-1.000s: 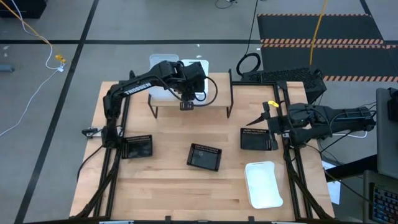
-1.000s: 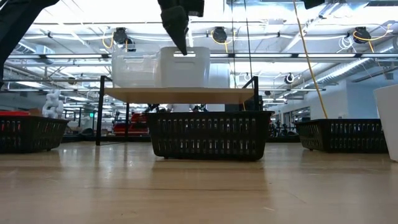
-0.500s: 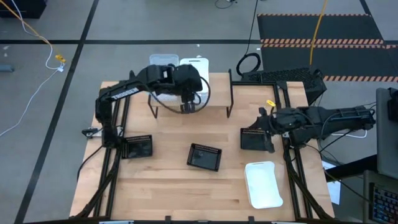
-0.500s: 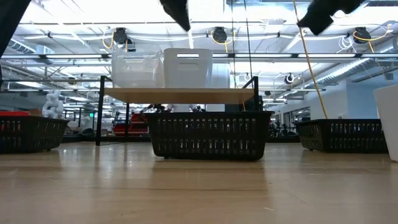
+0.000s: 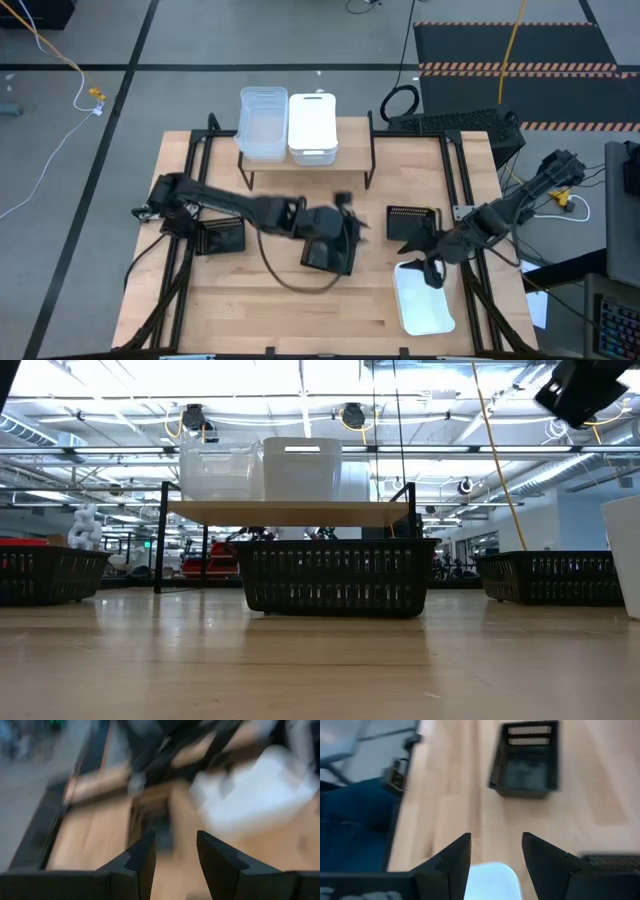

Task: Stack baskets on shelf by color
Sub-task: Stack the white bin on top of the white bin on the shelf

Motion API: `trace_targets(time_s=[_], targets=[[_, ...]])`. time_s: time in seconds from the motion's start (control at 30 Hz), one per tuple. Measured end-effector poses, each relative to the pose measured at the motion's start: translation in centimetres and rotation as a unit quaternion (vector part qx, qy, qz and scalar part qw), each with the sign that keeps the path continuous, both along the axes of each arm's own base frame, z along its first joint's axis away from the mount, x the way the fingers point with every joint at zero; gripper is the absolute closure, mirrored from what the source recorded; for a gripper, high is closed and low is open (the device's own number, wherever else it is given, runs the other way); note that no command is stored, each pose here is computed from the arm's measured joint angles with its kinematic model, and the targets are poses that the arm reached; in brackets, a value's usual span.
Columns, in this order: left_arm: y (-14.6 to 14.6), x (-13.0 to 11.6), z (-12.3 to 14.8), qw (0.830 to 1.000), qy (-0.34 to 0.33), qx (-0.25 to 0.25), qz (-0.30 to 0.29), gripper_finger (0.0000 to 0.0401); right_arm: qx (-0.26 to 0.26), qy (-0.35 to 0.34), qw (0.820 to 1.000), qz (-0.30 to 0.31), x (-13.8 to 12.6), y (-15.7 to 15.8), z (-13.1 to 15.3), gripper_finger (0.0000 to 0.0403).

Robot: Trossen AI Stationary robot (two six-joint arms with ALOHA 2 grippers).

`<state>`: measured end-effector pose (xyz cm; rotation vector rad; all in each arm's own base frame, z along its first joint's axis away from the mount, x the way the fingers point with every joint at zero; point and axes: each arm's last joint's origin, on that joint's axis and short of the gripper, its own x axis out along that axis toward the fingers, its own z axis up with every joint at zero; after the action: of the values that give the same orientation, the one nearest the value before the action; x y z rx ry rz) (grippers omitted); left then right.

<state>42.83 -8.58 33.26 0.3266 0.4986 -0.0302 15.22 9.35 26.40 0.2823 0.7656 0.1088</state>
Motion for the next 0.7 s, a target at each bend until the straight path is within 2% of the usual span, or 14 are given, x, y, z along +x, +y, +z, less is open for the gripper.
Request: trace_targets(time_s=[0.13,0.23,0.37,0.47,0.6,0.7], targets=[[-2.5,1.9,-3.6,0.988,-0.11,-0.032,-0.107,0.0256,-0.03,0.044,0.997,-0.053,-1.6,0.0,1.4,0.0242],[-3.4,3.1,-6.0,0.978,-0.132,-0.049,-0.152,0.0256,-0.02,0.084,0.993,-0.081,-2.5,-0.2,2.1,0.0253],[-3.4,4.1,-9.0,0.985,-0.093,-0.041,-0.141,0.0256,0.022,0.139,0.986,-0.087,-2.9,0.6,1.7,0.0265],[-3.1,4.1,-9.9,0.992,-0.061,-0.022,-0.111,0.0256,0.039,0.193,0.976,-0.092,-2.9,2.2,0.5,0.0271],[-2.5,4.1,-10.1,0.996,-0.044,-0.008,-0.078,0.0256,-0.002,0.257,0.959,-0.124,-3.0,3.6,-1.4,0.0273],[-2.2,4.2,-10.0,0.996,-0.051,-0.021,-0.068,0.0256,-0.069,0.298,0.938,-0.166,-3.4,3.3,-2.4,0.0274]])
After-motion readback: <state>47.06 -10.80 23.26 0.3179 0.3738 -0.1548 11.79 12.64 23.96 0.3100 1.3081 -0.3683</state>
